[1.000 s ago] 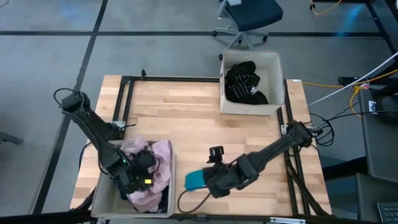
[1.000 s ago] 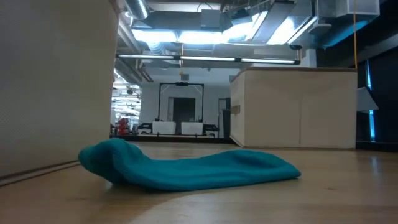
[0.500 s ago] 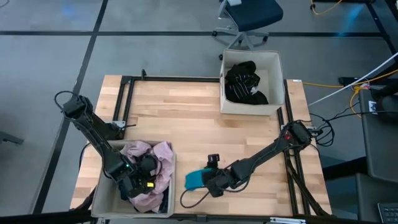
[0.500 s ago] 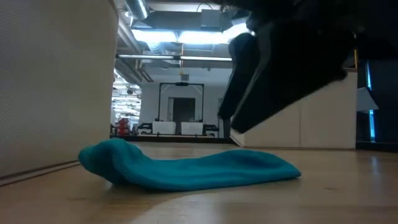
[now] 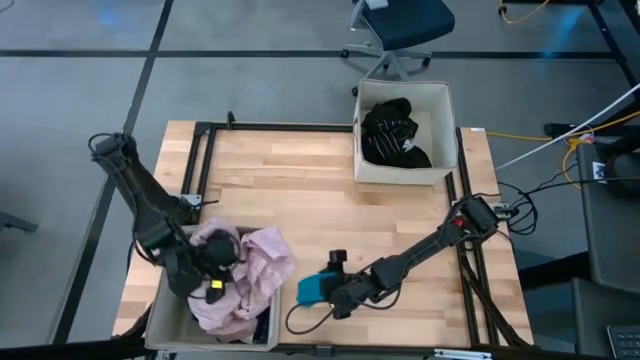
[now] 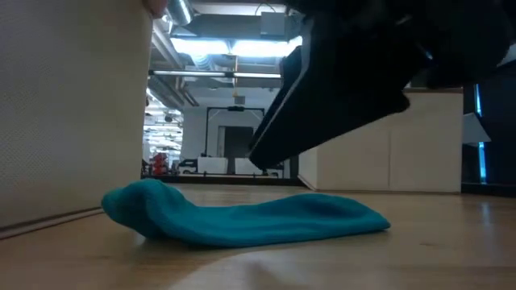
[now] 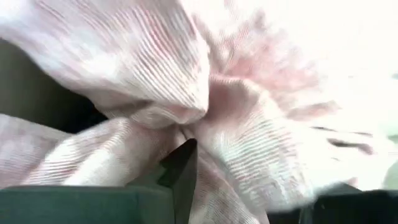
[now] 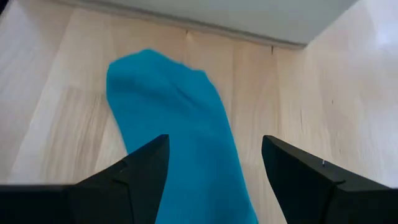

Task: Sort clothes
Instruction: Put the pink polo shirt into the bottom laundry organizer

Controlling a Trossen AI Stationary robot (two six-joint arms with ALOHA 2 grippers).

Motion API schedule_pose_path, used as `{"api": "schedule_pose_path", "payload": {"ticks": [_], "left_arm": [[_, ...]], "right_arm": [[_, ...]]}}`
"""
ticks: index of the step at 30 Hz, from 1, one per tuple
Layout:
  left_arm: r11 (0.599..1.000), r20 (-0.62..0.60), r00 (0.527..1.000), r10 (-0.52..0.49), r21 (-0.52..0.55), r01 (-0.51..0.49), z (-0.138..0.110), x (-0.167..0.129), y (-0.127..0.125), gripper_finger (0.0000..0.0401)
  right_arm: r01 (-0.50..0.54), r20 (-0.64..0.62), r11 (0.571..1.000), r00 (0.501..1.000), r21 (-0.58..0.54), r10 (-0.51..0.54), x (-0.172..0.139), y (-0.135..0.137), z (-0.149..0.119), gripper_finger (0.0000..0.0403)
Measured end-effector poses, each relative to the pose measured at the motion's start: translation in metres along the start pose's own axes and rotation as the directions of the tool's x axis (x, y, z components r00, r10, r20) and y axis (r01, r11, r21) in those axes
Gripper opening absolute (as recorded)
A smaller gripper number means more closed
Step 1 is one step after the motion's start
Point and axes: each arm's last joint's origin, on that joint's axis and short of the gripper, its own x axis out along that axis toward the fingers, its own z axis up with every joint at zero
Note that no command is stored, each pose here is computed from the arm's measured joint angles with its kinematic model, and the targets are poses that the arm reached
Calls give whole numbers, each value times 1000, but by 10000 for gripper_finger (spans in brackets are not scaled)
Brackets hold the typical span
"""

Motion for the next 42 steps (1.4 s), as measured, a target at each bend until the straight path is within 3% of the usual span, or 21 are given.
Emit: {"api": "schedule_pose_path", "payload": {"ticks": [4,8,12,15,20,25,29,32,37,42], "left_arm": [[996,40,995,-88,-18,89,9,-24,8,143],[992,206,971,-121,-1,124,22,-46,15,143],[999,485,874,-34,17,29,35,-55,12,143],[995,533,846,23,71,-72,37,-44,5,143],[982,433,899,70,127,-137,27,-8,-5,143],[968,191,967,169,151,-199,4,23,-1,143],[928,-22,932,362,102,-358,-18,41,12,143],[900,-88,897,434,96,-426,-33,57,18,143],[901,-86,898,431,98,-423,-53,88,21,143],[911,-103,906,411,97,-402,-44,77,15,143]], "right_arm": [[15,-10,1000,1000,-4,-15,5,-2,-2,257],[19,-24,1000,1000,0,-19,13,-5,-5,257],[2,-44,1000,999,7,-1,24,-7,-9,257],[-7,-53,1000,999,12,8,33,-7,-13,257],[-4,-54,1000,999,13,5,39,-7,-16,257],[-6,-59,1000,998,10,6,40,-7,-16,257],[-6,-60,1000,998,9,7,40,-7,-17,257],[-2,-60,1000,998,8,2,40,-7,-17,257],[15,-57,1000,998,3,-15,40,-7,-17,257],[0,-61,1000,998,3,0,40,-7,-18,257]]}}
